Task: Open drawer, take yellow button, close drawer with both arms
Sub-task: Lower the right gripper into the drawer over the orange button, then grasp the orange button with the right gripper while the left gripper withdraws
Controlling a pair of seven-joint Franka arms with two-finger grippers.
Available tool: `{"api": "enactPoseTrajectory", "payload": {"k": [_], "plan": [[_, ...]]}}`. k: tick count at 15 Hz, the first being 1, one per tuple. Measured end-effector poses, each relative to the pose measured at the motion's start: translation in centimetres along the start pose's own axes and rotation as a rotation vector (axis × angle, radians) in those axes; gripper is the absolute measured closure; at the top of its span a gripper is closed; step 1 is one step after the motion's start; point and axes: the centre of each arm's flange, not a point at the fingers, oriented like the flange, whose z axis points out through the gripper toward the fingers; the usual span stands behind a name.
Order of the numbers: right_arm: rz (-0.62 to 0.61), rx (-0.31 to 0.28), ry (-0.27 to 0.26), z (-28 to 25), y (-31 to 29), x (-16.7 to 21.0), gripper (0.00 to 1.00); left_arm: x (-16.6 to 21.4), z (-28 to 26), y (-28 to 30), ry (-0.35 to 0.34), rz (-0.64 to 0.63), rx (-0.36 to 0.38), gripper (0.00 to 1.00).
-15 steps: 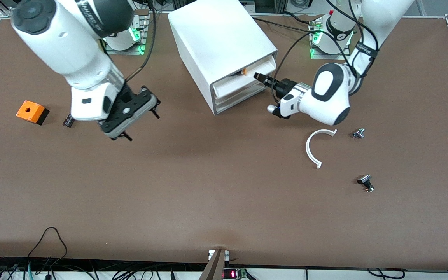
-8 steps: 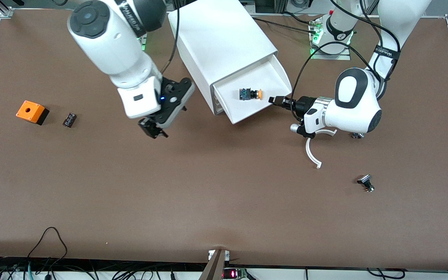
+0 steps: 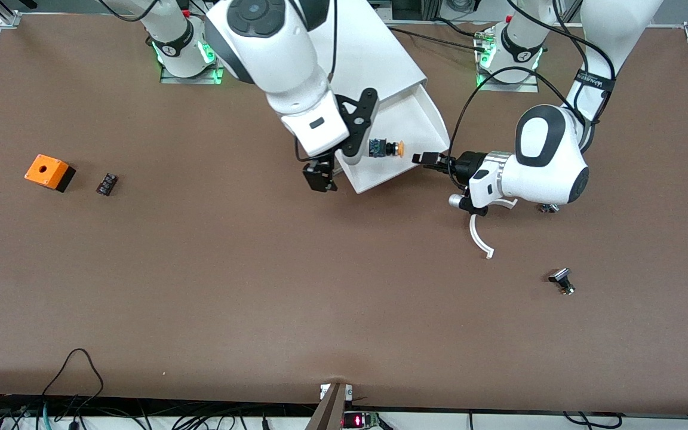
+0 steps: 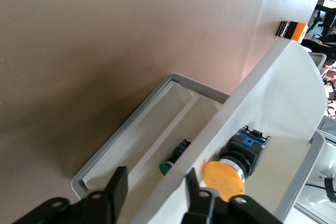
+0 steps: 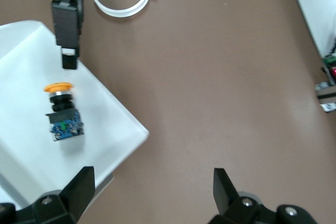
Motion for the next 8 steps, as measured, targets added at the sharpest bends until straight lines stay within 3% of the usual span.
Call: {"api": "enactPoseTrajectory", "payload": {"k": [2,4,8], "plan": [[-0.018,0.015,-0.016,1.6,-0.8,0.5,0.0,1.0,-2.1,0.6,0.067,0.029,0.039,0.22],[-0.045,0.037,-0.044,3.1,-1.9,0.9,0.0,2.0,-5.8,1.5,0.115,0.109,0.17,0.02],[-0.111,0.083,-0.1,6.5,-6.0,2.5,0.0,2.5,-13.3,5.0,0.168,0.261,0.483,0.0]]}}
